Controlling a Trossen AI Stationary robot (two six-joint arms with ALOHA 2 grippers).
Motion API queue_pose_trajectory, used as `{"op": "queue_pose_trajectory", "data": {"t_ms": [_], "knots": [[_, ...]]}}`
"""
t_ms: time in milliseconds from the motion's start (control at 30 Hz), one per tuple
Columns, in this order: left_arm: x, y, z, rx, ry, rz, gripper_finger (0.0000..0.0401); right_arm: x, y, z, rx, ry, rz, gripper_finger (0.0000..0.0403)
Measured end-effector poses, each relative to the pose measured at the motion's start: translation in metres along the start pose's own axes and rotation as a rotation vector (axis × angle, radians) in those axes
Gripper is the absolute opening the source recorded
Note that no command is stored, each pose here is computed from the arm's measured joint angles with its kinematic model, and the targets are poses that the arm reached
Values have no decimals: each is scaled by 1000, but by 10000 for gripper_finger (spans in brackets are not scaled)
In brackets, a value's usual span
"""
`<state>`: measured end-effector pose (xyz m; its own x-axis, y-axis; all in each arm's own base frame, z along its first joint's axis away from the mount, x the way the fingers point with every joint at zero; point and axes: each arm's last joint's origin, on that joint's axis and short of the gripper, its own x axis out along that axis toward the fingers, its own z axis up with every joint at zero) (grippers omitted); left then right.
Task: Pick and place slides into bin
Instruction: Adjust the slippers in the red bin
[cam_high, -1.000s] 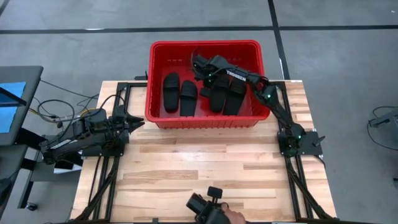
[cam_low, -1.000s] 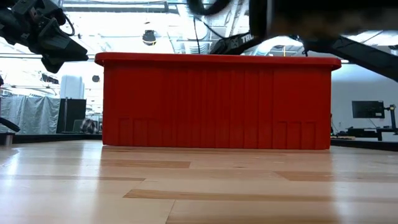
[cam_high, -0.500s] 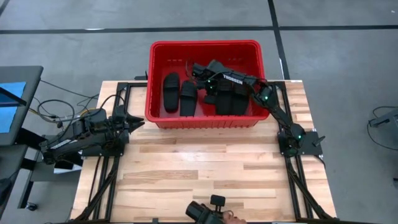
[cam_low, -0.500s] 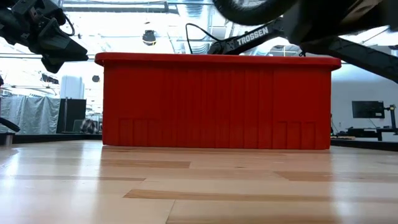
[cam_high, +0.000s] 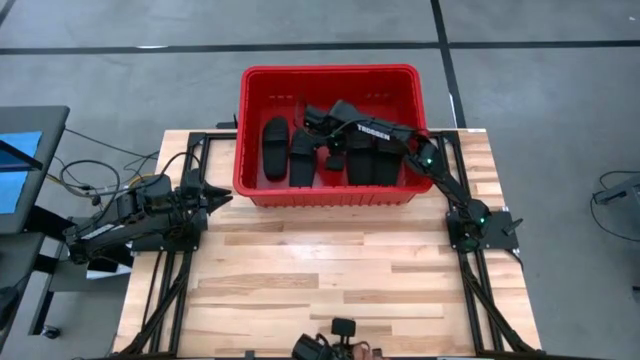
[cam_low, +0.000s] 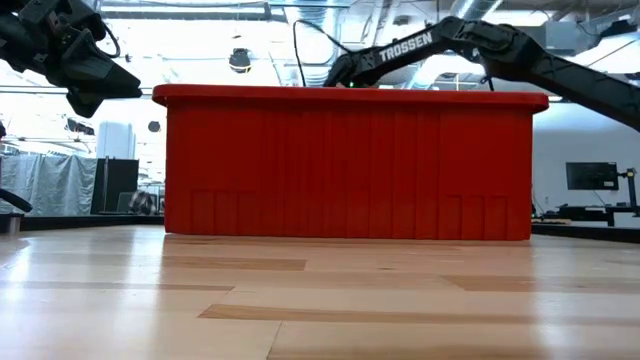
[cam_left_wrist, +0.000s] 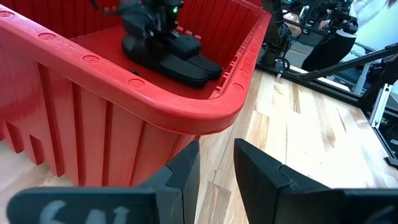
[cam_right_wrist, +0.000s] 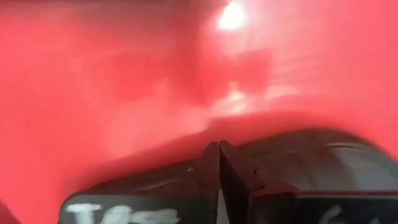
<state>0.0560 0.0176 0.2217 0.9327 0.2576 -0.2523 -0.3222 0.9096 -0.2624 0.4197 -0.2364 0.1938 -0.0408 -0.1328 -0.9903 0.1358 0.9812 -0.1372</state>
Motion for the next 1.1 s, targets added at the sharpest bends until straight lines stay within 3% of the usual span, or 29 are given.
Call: {"op": "queue_pose_trajectory", "data": {"t_ms": [133,200,333,600,1100], "knots": [[0,0,0,0,0,0,89,-22,-11,0,27,-104,-106,0],[0,0,0,0,0,0,89,-36,-22,-3,55,-131,-214,0],[0,0,0,0,0,0,89,-46,-48,-18,102,-101,-339,0],[0,0,0,0,0,0,89,-37,-87,-48,177,-32,-256,0],[0,0,0,0,0,0,89,-31,-101,-60,139,-45,-137,0]]}}
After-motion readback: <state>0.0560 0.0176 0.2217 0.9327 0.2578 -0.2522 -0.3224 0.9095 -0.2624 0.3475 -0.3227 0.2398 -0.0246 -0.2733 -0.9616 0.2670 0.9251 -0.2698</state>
